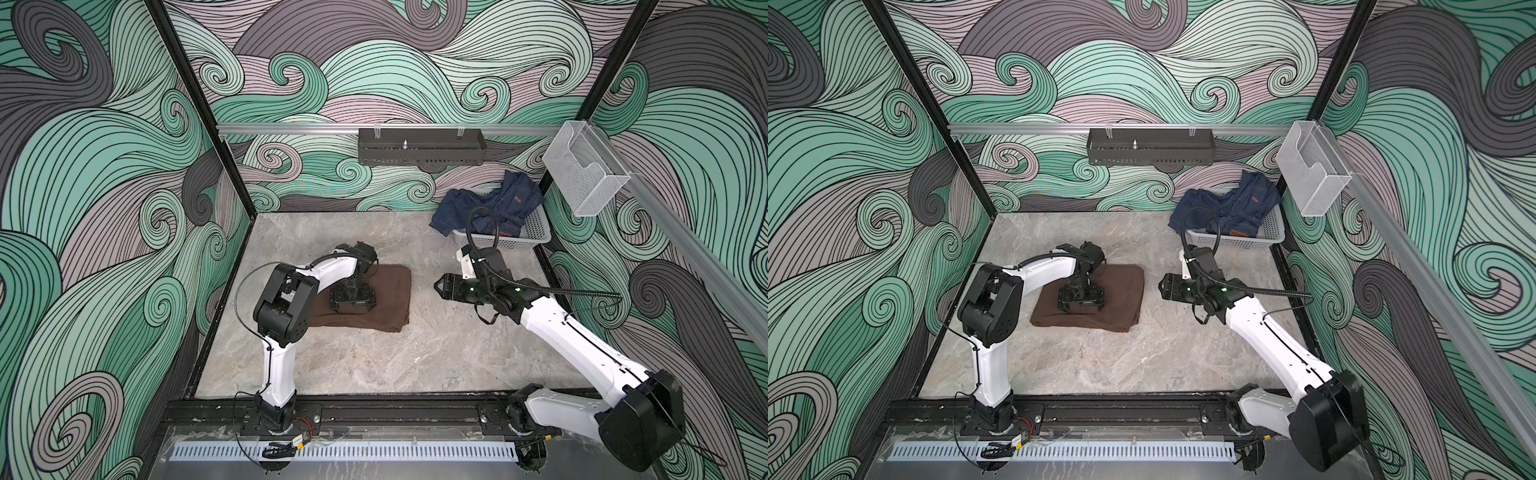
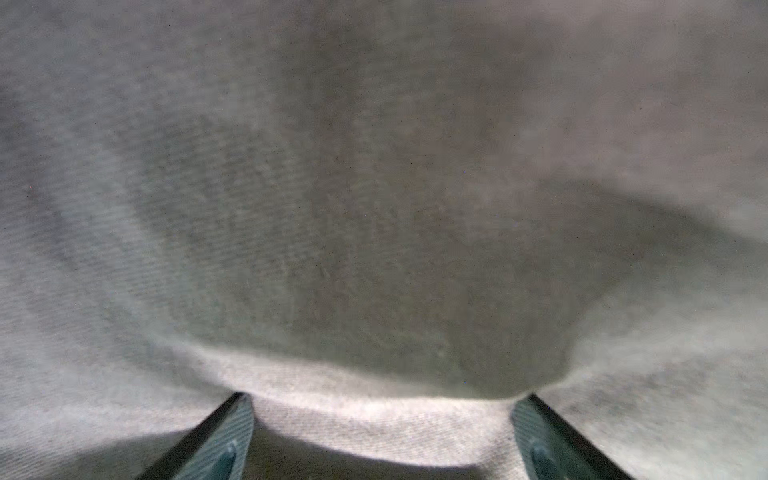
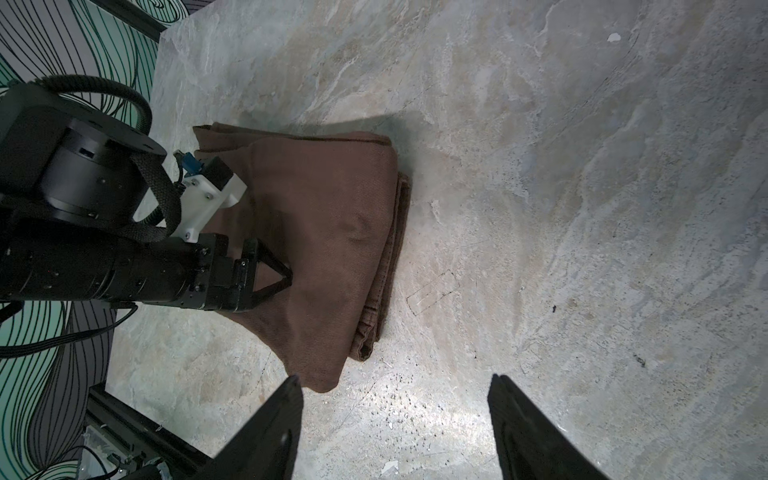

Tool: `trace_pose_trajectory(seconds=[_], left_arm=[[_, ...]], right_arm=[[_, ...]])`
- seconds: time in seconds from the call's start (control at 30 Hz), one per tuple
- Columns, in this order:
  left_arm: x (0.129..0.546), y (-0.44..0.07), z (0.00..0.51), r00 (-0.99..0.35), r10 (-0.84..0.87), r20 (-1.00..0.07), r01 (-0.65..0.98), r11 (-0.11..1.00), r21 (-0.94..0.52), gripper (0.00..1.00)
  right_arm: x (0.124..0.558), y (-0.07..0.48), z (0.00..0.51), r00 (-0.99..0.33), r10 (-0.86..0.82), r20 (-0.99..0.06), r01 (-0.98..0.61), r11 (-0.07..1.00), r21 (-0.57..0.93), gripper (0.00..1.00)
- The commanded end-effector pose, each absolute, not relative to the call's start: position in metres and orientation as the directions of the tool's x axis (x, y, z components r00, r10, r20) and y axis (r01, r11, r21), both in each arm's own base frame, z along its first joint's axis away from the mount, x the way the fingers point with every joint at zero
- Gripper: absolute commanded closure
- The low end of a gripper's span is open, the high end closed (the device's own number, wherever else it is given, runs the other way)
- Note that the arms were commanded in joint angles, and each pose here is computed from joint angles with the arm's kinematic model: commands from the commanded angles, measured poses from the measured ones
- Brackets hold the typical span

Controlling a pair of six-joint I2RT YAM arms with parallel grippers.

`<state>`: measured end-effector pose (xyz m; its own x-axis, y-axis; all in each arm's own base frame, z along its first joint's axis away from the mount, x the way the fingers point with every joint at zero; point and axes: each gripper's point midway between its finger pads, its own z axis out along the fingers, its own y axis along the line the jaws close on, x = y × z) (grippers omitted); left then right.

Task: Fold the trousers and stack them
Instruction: 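Drag the folded brown trousers with the left gripper to the far table corner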

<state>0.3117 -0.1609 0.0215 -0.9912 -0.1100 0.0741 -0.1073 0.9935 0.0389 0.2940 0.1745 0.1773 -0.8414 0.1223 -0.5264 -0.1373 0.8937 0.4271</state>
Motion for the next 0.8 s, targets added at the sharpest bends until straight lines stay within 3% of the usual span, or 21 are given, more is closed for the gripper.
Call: trace_pose_trajectory(seconds=[0.0,0.77], left_arm=[[0.327,-0.119,-0.019,-0.983,-0.173,0.066,-0.159,0.972,0.174,0.02],[0.4,-0.024,0.005,-0.958,-0.271,0.095,-0.245,0.944,0.22,0.03]], right_arm=[[0.297,0.17,0.186,-0.82,0.147,-0.553,-0.139,0.887,0.441,0.28],[0.307,0.157,0.187,-0.809,0.228,-0.542,-0.084,0.867,0.491,0.28]])
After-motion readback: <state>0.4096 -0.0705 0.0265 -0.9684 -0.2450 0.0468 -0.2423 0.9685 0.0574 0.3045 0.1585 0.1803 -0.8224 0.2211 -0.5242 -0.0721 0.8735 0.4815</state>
